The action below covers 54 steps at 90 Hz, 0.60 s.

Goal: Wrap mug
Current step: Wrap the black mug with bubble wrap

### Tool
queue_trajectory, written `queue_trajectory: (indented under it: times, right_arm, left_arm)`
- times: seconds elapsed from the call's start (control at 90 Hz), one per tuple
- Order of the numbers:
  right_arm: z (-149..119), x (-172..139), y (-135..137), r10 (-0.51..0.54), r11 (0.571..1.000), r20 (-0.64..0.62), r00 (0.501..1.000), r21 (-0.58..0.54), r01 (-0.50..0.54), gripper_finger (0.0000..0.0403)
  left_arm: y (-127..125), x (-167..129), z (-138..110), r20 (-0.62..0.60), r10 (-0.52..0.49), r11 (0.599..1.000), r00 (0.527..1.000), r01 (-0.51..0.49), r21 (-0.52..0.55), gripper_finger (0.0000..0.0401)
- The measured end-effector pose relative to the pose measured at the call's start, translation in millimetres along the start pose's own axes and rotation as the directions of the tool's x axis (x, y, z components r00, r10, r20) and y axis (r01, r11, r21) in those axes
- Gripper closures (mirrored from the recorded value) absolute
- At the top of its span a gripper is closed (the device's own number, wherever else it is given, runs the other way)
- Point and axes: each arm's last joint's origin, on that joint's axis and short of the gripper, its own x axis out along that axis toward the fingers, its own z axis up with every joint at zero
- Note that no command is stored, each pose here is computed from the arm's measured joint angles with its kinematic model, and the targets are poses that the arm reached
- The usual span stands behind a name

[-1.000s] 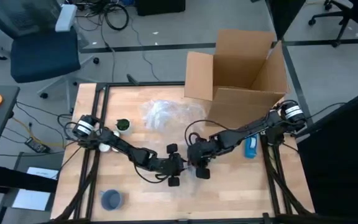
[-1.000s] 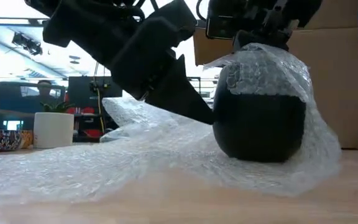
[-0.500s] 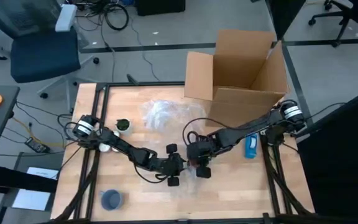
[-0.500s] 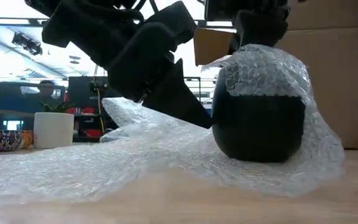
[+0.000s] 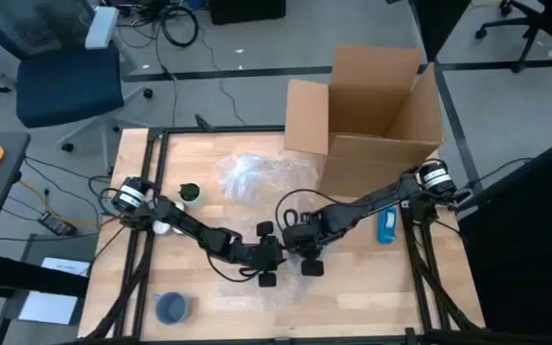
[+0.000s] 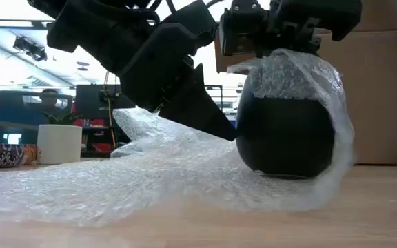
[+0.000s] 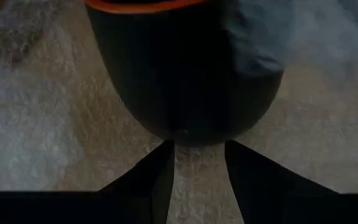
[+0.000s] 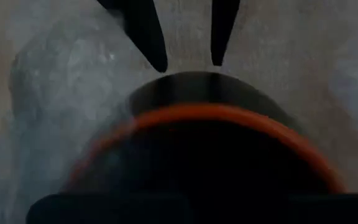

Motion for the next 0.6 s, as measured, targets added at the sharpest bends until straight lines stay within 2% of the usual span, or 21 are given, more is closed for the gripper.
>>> queue_trajectory:
  times: [0.089, 0.178, 0.267, 0.6]
  right_arm:
    - [6.4, -23.9, 3.6, 0.004, 1.000, 0.037, 0.999, -0.003, -0.004, 0.0403]
    - [6.0, -31.2, 5.5, -0.026, 1.000, 0.004, 1.000, 0.016, 0.026, 0.0403]
    - [8.1, -39.0, 11.6, -0.010, 0.998, 0.016, 1.000, 0.055, 0.009, 0.0403]
    - [-5.5, -29.2, 26.0, 0.022, 0.992, -0.038, 0.999, 0.123, -0.017, 0.0403]
  left_arm:
    - [0.0, 0.0, 0.0, 0.000, 0.000, 1.000, 1.000, 0.000, 0.000, 0.0274]
    - [0.0, -0.1, 0.1, 0.001, 0.000, 1.000, 1.000, 0.000, 0.001, 0.0274]
    - [0.1, -0.1, 0.0, -0.001, 0.001, 1.000, 1.000, -0.001, 0.002, 0.0274]
    - [0.0, -0.1, 0.0, 0.000, 0.001, 1.000, 1.000, -0.001, 0.002, 0.0274]
